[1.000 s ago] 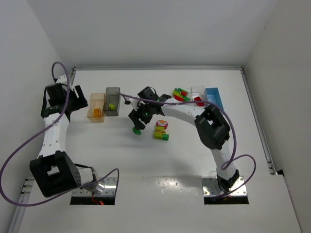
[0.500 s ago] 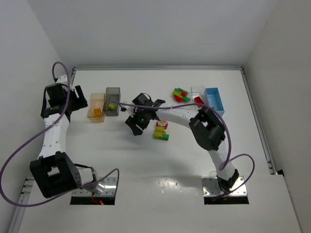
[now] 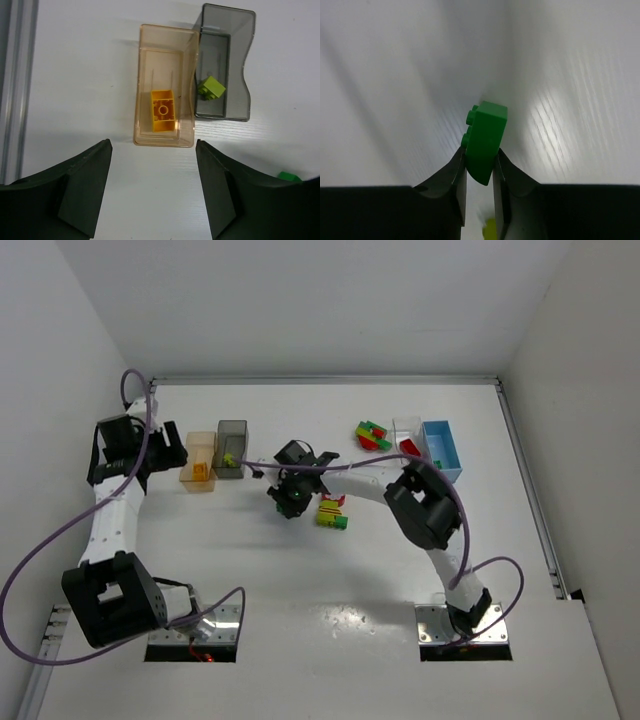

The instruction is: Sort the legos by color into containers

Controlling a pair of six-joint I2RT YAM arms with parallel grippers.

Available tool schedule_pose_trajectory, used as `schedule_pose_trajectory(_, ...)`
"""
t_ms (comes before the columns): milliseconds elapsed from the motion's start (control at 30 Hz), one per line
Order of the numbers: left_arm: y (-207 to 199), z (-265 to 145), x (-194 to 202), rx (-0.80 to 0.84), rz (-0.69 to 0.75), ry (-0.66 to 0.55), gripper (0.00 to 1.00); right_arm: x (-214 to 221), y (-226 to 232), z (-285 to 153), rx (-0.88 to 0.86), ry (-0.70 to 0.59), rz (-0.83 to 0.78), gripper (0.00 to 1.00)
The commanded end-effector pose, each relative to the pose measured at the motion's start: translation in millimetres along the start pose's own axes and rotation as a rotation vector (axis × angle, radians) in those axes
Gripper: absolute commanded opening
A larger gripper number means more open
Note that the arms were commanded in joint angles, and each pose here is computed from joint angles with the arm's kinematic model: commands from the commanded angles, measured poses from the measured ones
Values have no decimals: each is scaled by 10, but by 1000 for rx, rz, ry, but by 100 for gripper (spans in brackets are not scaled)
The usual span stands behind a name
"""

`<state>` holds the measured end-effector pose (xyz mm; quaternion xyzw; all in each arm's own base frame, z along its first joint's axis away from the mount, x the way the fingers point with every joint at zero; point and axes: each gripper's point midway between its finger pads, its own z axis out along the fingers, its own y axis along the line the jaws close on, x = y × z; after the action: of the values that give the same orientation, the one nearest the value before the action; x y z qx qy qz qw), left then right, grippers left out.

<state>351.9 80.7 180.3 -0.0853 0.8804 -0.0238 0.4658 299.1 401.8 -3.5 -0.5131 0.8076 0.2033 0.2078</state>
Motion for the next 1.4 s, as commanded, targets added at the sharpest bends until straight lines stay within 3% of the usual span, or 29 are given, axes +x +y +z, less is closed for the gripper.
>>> schedule_pose_trajectory(0,-288,-24,-92,128,84,-45,74,-316,-186,-527,87,-119,-30,9)
schedule_pose_trajectory(33,-443,-17,-113,177,105,-55,71,-515,-164,-854,118,-188,-47,9)
schedule_pose_trajectory(100,-618,45,-127,206,107,-51,61,-497,-311,-1192,177,-223,-63,8)
schedule_pose_trajectory(167,-960,81,-157,267,128,-40,61,-449,-500,-1670,282,-268,-78,8)
schedule_pose_trajectory(233,-1308,121,-88,342,140,-7,61,-221,-718,-1980,372,-268,-60,7)
schedule_pose_trajectory(367,-1918,81,97,507,213,58,62,535,-1526,-2509,538,-225,161,7)
schedule_pose_trajectory(500,-2455,-100,245,737,323,88,67,1171,-1940,-2778,604,-225,388,7)
schedule_pose_trajectory(600,-2717,-133,267,814,399,84,68,1515,-2132,-2924,631,-225,512,7)
schedule_pose_trajectory(800,-3001,-15,181,825,466,89,68,1757,-2316,-3046,644,-236,609,7)
schedule_pose_trajectory(1100,-3110,77,449,771,526,140,68,1969,-2514,-2997,650,-209,667,7)
schedule_pose_trajectory(1367,-3234,166,237,731,511,57,69,1991,-2663,-2927,654,-191,667,10)
